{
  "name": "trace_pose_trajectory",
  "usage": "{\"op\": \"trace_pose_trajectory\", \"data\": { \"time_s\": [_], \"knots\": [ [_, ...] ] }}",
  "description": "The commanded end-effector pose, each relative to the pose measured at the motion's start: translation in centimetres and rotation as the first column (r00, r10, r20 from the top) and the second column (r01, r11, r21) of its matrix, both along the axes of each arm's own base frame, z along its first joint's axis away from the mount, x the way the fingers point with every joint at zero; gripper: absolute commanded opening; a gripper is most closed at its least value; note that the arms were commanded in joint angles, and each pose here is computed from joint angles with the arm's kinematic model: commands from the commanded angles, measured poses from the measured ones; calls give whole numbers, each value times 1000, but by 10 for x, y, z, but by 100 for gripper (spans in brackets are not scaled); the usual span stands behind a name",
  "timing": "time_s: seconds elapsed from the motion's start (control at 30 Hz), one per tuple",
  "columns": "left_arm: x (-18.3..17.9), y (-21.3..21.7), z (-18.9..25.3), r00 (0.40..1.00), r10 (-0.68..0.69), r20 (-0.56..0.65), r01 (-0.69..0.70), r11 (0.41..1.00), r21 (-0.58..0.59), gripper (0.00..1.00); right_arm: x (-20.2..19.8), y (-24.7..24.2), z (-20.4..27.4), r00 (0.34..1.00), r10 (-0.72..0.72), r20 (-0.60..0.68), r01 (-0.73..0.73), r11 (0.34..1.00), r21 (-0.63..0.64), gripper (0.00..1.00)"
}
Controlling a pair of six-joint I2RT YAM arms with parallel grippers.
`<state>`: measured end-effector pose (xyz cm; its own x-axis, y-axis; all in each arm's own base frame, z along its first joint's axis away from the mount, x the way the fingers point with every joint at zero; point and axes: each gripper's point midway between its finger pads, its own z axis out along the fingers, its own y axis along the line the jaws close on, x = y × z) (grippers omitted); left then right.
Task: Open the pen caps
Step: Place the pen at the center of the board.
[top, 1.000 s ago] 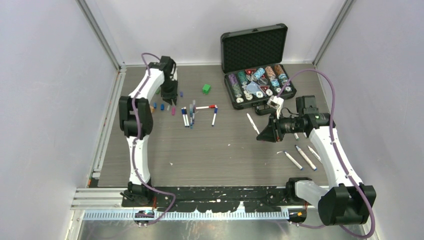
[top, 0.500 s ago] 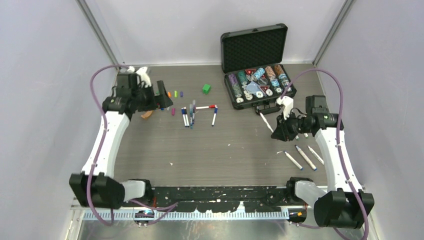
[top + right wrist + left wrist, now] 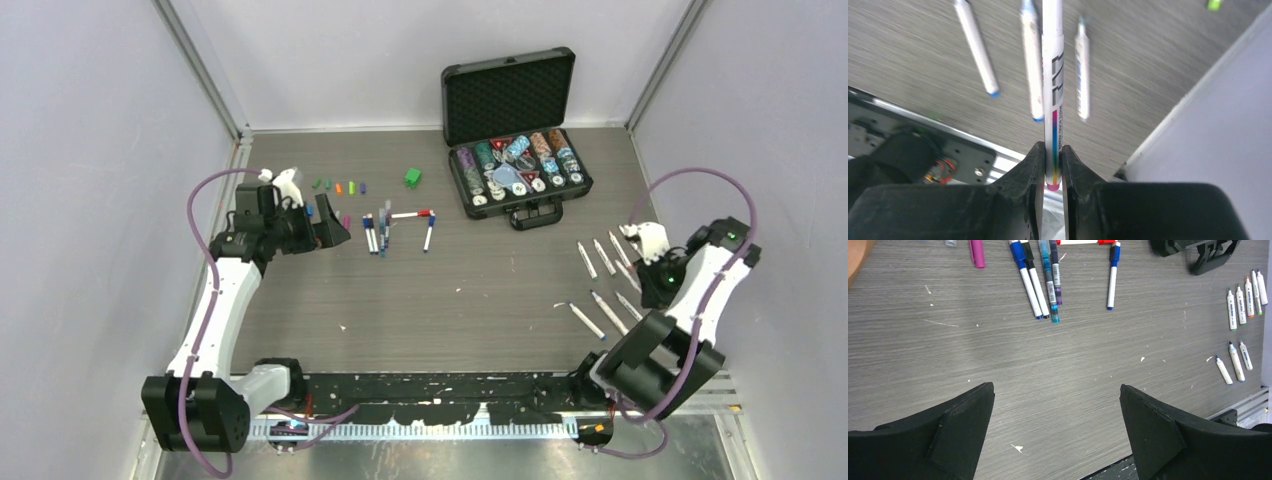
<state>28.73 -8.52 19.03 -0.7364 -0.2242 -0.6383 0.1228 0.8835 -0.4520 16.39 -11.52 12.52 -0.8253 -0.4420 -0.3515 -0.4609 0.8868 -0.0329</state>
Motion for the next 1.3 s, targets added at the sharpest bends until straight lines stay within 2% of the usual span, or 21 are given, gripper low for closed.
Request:
{"op": "trace_pose_trajectory", "data": {
  "time_s": [0.0, 0.2, 0.37, 0.57, 0.87, 1.27],
  "knots": [
    [7, -4, 16, 996, -27, 83, 28, 1000, -11, 100, -9, -52, -1, 994, 82, -66, -88, 991, -99, 1],
    [7, -4, 8, 999, -22, 39, 22, 1000, -14, 100, -7, -85, -28, 987, 111, -120, -133, 971, -199, 4],
    [6, -3, 4, 1000, -20, 24, 20, 1000, -6, 100, -2, -108, -47, 987, 63, -150, -99, 963, -250, 4],
    [6, -1, 3, 1000, -19, 19, 19, 1000, 3, 100, 7, -119, -70, 987, 31, -155, -70, 966, -250, 4],
    [6, 0, 2, 1000, -14, 15, 14, 1000, 10, 99, 6, -107, -97, 978, 53, -200, -93, 976, -198, 10],
    [5, 0, 2, 1000, -14, 15, 14, 1000, 10, 100, -7, -91, -116, 961, 78, -264, -118, 984, -136, 29]
  ]
}}
